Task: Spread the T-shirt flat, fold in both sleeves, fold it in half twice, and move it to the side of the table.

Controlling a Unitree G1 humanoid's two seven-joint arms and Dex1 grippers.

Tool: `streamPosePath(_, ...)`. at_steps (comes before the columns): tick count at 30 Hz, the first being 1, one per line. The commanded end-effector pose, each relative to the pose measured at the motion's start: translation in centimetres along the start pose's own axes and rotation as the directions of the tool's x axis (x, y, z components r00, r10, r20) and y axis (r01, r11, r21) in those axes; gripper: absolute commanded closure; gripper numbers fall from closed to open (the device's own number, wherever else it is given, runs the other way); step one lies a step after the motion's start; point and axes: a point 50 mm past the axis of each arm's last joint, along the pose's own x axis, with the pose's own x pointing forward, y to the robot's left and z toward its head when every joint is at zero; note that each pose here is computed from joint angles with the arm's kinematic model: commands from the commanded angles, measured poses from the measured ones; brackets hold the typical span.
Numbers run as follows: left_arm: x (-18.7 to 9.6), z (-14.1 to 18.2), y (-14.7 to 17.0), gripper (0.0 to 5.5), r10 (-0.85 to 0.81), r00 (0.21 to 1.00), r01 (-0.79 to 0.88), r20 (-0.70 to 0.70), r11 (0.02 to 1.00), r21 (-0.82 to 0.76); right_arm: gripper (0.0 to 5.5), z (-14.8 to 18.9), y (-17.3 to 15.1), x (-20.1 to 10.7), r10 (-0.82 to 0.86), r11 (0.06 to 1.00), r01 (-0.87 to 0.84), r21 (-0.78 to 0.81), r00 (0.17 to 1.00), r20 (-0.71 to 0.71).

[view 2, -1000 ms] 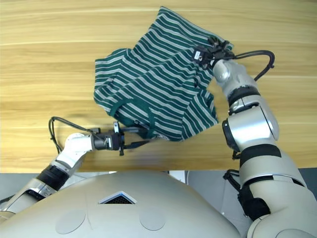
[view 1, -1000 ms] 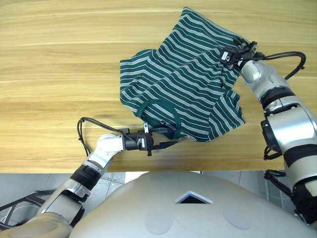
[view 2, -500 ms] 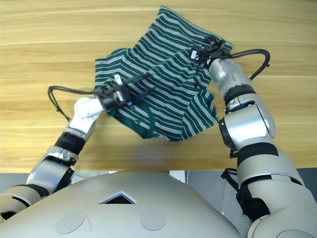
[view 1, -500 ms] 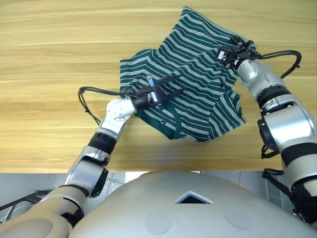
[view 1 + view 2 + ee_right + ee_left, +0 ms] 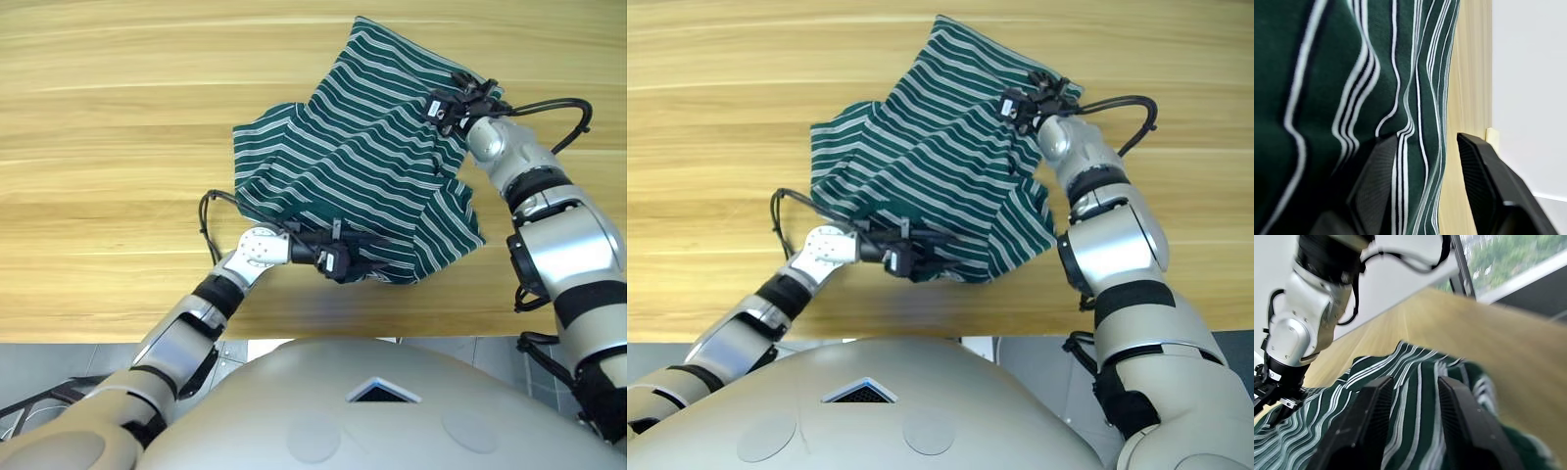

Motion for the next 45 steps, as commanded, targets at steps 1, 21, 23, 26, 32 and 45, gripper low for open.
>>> streamPosePath(1,-1.8,-0.3,-3.1,3.81,-0.054,0.998,0.05,-0.021,0.988,-0.148,3.22,0.4,-0.4,0.2,0.006,1.0,-0.006,-0.016,1.0,0.0)
streamPosePath(21,-1.2,1.6,2.7,3.81,0.231,0.921,-0.073,-0.315,0.894,0.441,3.22,0.4,0.2,0.2,0.006,1.0,-0.006,-0.004,1.0,-0.015)
streamPosePath(23,-0.9,1.5,2.1,3.81,0.199,0.931,-0.056,-0.308,0.907,0.417,3.22,0.3,0.2,0.2,0.008,1.0,-0.008,-0.004,1.0,-0.02)
streamPosePath(26,-0.6,0.7,1.2,3.81,0.127,0.932,0.021,-0.341,0.916,0.401,3.22,0.1,0.0,0.2,-0.005,1.0,0.005,0.003,1.0,-0.029)
streamPosePath(32,-1.7,-0.1,-1.5,3.81,-0.026,0.925,0.157,-0.379,0.936,0.317,3.22,0.0,-0.1,0.2,-0.007,1.0,0.007,0.001,0.999,-0.037)
streamPosePath(45,-4.0,0.2,-5.0,3.81,-0.226,0.922,0.274,-0.315,0.954,0.118,3.22,0.7,-0.4,0.4,-0.012,1.0,0.011,-0.01,1.0,-0.026)
